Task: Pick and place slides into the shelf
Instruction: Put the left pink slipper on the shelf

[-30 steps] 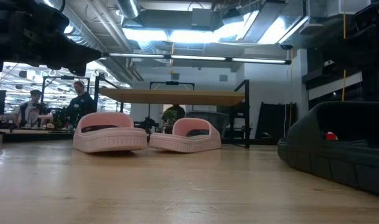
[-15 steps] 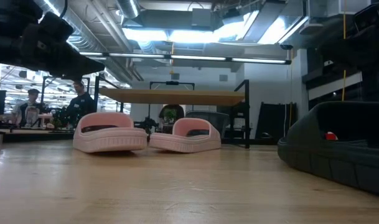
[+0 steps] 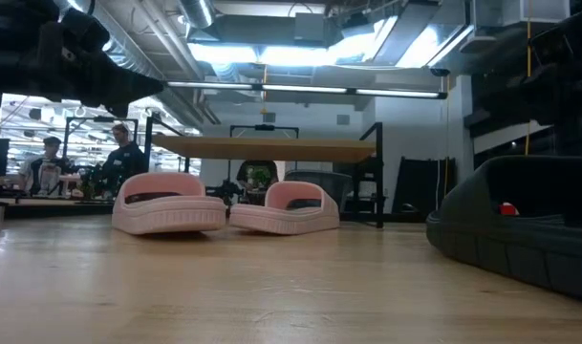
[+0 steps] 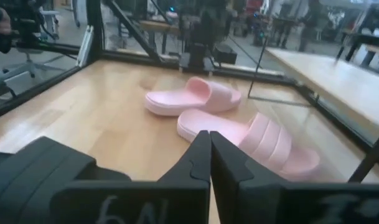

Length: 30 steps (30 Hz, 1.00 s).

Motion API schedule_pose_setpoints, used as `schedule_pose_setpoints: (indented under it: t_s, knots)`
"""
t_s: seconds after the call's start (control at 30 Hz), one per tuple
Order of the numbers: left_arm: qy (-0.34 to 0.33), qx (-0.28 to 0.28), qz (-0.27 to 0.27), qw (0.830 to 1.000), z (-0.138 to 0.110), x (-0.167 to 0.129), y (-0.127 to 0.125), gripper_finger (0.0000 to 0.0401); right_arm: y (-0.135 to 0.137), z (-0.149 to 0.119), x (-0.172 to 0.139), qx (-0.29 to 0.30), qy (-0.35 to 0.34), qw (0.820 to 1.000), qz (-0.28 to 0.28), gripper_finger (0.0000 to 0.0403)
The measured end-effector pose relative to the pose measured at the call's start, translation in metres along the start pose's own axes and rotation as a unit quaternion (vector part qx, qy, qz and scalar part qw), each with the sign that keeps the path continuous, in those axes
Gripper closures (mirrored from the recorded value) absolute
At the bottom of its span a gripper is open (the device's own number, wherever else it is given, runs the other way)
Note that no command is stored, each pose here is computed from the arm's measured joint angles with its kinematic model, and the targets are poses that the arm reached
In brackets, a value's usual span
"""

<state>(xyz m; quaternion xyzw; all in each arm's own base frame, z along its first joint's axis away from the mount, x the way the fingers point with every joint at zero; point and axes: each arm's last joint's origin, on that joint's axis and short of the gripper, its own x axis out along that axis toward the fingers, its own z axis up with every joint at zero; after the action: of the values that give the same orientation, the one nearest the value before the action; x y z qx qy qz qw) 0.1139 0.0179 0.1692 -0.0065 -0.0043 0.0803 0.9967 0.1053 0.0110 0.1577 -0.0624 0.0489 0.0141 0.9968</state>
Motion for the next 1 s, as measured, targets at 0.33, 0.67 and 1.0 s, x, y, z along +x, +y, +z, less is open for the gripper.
schedule_pose_setpoints:
  t_s: [0.33,0.67,1.0]
  knots:
    - [0.006,0.011,-0.061,0.998,-0.001,0.000,-0.004,0.0401,-0.001,0.005,0.000,0.019,-0.025,0.999,-0.011,0.0397]
    - [0.006,0.012,-0.065,0.998,-0.001,0.000,-0.004,0.0401,-0.005,0.022,-0.003,0.020,-0.037,0.998,-0.045,0.0396]
    - [0.005,0.013,-0.064,0.998,-0.001,0.000,-0.004,0.0401,-0.009,0.046,-0.002,0.016,-0.001,0.998,-0.053,0.0400]
